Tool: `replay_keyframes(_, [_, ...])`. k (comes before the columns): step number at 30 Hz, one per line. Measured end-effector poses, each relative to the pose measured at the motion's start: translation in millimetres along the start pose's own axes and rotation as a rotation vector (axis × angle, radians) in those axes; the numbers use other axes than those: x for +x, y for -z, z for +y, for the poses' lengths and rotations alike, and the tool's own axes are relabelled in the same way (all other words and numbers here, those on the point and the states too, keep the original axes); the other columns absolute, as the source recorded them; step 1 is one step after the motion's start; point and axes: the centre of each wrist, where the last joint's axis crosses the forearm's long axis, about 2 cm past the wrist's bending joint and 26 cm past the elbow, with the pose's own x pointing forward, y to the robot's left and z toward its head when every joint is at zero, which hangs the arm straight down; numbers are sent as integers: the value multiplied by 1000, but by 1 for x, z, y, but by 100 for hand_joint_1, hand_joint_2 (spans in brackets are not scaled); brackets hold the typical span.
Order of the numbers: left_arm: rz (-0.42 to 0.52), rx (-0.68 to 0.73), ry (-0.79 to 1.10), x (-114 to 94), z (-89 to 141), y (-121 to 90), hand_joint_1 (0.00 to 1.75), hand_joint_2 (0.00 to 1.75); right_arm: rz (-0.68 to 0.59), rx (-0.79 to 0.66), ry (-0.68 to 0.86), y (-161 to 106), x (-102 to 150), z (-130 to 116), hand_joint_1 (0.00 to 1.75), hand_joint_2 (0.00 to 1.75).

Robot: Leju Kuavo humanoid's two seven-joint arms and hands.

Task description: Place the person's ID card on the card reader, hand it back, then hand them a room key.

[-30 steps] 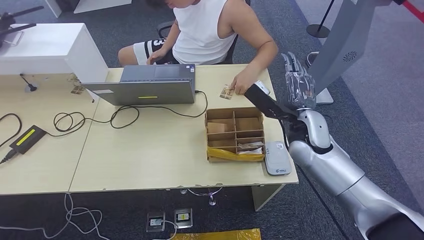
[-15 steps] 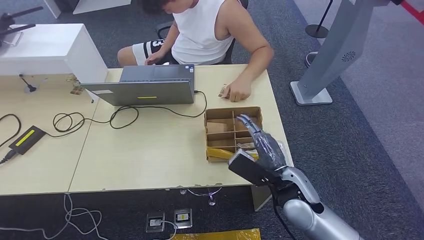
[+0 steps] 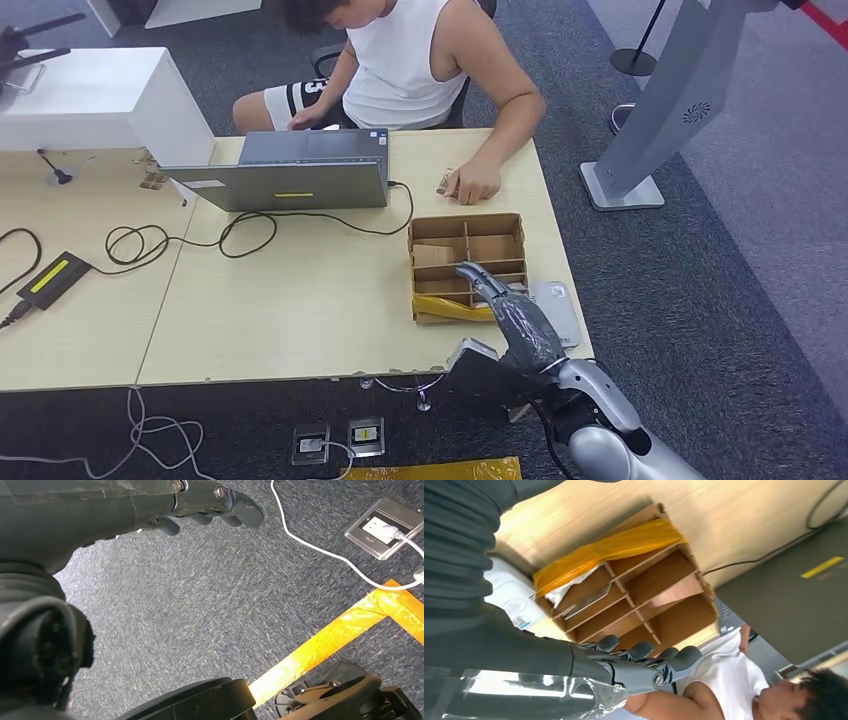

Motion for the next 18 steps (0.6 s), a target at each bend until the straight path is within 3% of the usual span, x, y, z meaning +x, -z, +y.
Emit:
replay_keyframes(11, [5,1,-2,2,0,0,0,0,143,-27,-283,0,-12,9,0,175])
replay_keyframes(18, [0,-5,16,5,0,0,0,0,164,-23,-356,5,-16,8,0,175])
